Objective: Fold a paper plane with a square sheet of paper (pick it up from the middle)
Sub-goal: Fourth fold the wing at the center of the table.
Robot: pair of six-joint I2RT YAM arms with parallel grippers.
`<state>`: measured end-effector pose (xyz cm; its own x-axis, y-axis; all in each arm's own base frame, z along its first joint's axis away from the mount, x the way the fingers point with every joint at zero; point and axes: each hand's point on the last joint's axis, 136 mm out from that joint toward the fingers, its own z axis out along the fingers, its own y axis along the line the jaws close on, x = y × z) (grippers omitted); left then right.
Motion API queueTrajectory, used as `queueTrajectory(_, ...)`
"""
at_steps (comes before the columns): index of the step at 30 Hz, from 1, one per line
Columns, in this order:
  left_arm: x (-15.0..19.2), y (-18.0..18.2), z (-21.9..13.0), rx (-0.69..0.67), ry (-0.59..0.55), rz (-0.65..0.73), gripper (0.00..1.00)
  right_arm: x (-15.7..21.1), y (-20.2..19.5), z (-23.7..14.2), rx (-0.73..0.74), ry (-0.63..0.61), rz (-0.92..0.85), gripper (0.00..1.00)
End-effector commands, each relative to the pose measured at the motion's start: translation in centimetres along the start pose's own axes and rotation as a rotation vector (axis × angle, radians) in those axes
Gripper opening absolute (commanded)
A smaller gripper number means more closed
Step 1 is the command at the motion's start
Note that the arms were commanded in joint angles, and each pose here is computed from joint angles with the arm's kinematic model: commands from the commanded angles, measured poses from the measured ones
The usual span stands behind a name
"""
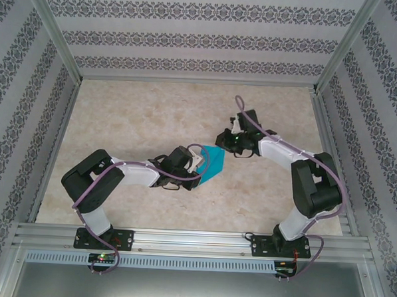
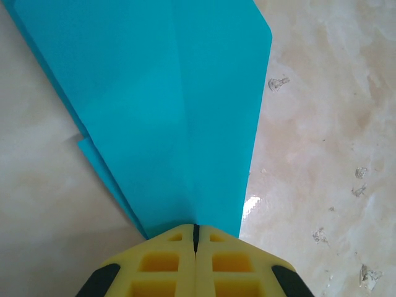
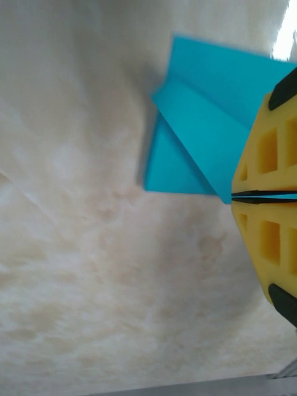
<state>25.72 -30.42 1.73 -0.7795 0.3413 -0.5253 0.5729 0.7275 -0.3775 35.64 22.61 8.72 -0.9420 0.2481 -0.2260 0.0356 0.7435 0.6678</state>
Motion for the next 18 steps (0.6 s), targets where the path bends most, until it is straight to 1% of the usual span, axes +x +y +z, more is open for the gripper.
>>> queueTrajectory(1,8.2,2.4,0.1,-0.074,0.277,-0.078,0.06,2.3,0.5,1.9,-0.038,0.048,0.041,0.12)
queueTrajectory(4,8.1,2.4,0.1,-0.069,0.274,-0.077,0.06,3.0,0.9,3.4,-0.067,0.066,0.057,0.12)
queueTrajectory(8,8.3,2.3,0.1,-0.066,0.276,-0.078,0.06,3.6,0.3,5.3,-0.041,0.092,0.056,0.12)
queueTrajectory(18,8.5,1.7,-0.5,-0.046,0.27,-0.1,0.06,4.3,-4.7,7.1,0.09,0.124,0.085,0.12)
